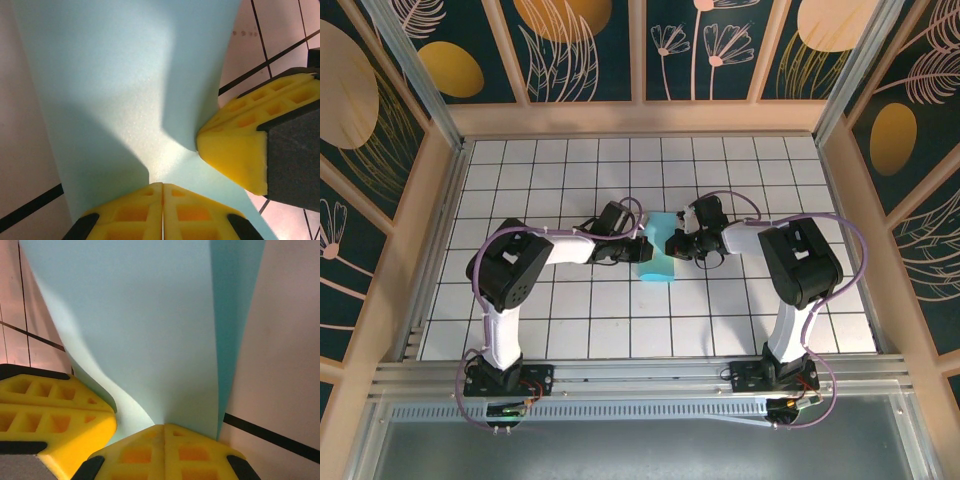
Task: Fold a paper plane with a square sheet of paper (fold left side to right side)
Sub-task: Hold the square sheet of paper at the center of the table.
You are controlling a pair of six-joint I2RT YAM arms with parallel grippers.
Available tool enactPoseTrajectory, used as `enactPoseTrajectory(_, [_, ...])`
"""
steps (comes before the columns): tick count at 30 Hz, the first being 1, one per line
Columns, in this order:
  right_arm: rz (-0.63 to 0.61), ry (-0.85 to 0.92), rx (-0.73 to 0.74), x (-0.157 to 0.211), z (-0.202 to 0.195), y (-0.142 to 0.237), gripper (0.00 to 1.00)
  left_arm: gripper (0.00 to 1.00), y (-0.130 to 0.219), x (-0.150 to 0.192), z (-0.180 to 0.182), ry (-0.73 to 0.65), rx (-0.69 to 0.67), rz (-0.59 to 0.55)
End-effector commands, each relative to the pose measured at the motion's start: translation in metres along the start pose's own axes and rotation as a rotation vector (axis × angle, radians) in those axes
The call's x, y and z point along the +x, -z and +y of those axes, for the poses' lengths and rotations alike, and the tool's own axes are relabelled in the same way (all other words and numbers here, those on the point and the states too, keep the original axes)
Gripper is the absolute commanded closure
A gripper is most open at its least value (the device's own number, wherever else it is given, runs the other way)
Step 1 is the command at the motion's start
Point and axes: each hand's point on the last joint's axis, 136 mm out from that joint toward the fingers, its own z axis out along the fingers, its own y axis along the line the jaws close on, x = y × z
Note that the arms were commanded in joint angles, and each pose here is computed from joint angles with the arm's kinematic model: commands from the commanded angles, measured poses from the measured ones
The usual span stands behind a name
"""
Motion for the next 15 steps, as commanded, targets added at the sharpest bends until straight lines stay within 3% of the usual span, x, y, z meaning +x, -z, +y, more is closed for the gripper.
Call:
enactPoseTrajectory(1, [0.095,-0.058,0.18,0.033,-0.047,-0.012,1.0,0.92,-0.006,0.011,0.011,0.007,-0.03,0.03])
enactPoseTrajectory(15, [0.041,-0.027,0.082,0.012,-0.017,-0.004,1.0,0.92,-0.012,0.022,0.022,0.018,-0.073,0.064])
